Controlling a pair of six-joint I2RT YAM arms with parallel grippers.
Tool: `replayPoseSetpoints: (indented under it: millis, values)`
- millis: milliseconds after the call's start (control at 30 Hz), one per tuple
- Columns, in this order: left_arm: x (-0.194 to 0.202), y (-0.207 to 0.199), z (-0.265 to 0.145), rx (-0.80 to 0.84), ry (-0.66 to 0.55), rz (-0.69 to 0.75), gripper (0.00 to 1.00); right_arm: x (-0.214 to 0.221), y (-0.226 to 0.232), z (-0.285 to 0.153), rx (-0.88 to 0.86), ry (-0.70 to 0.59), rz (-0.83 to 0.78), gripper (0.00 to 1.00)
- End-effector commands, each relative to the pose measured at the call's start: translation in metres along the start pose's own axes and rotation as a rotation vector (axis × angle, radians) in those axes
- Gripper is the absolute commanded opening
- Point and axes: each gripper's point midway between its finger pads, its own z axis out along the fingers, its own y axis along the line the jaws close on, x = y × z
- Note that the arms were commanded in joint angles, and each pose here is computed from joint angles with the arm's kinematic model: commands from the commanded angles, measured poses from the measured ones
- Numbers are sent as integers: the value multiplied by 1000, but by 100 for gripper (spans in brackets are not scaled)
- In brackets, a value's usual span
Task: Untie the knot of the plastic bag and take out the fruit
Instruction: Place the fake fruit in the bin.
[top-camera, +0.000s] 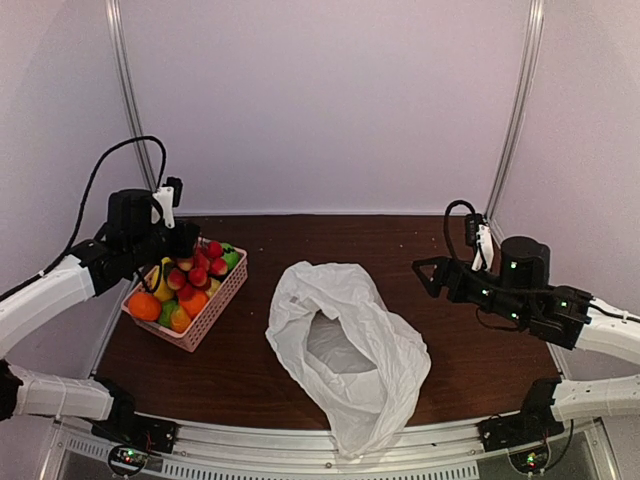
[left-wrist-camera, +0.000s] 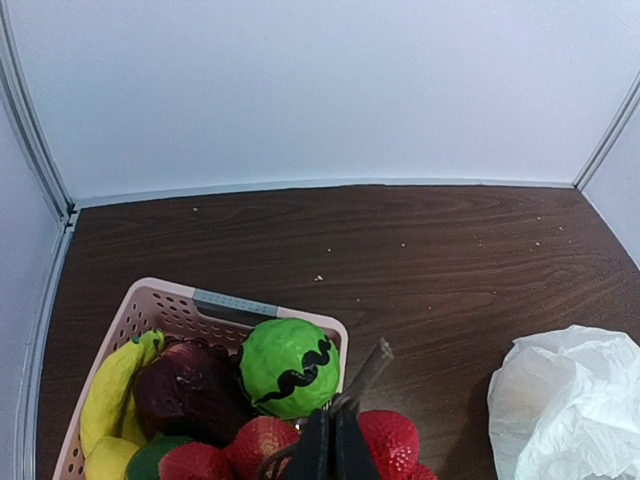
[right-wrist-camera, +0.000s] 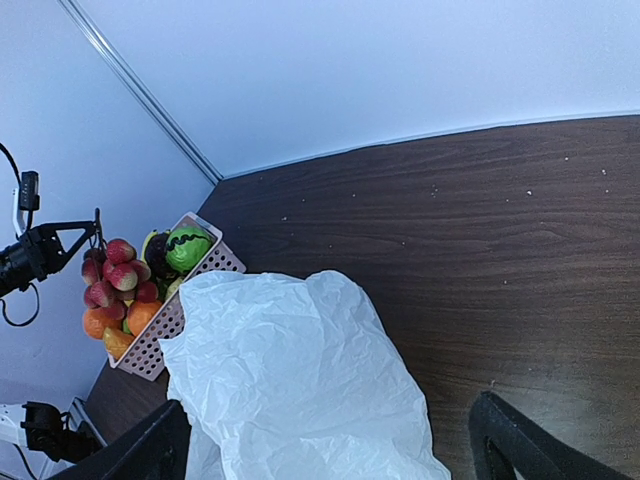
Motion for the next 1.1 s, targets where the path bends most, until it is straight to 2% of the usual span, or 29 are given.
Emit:
replayPoseSetpoints:
  millis: [0, 433, 767, 967, 1067]
  values:
    - [-15, 10, -4, -42, -131, -46, 0, 5, -9, 0, 32, 7, 3, 97]
    - [6, 21, 13, -81, -151, -39, 0, 6, -10, -1, 33, 6, 2, 98]
    - [22, 25, 42, -116, -86, -29, 0, 5, -10, 0, 35, 5, 0, 98]
    - [27, 26, 44, -119, -69, -33, 0, 6, -11, 0, 40, 5, 0, 98]
    - [27, 26, 41, -122, -64, -35, 15, 6, -11, 1, 41, 8, -5, 98]
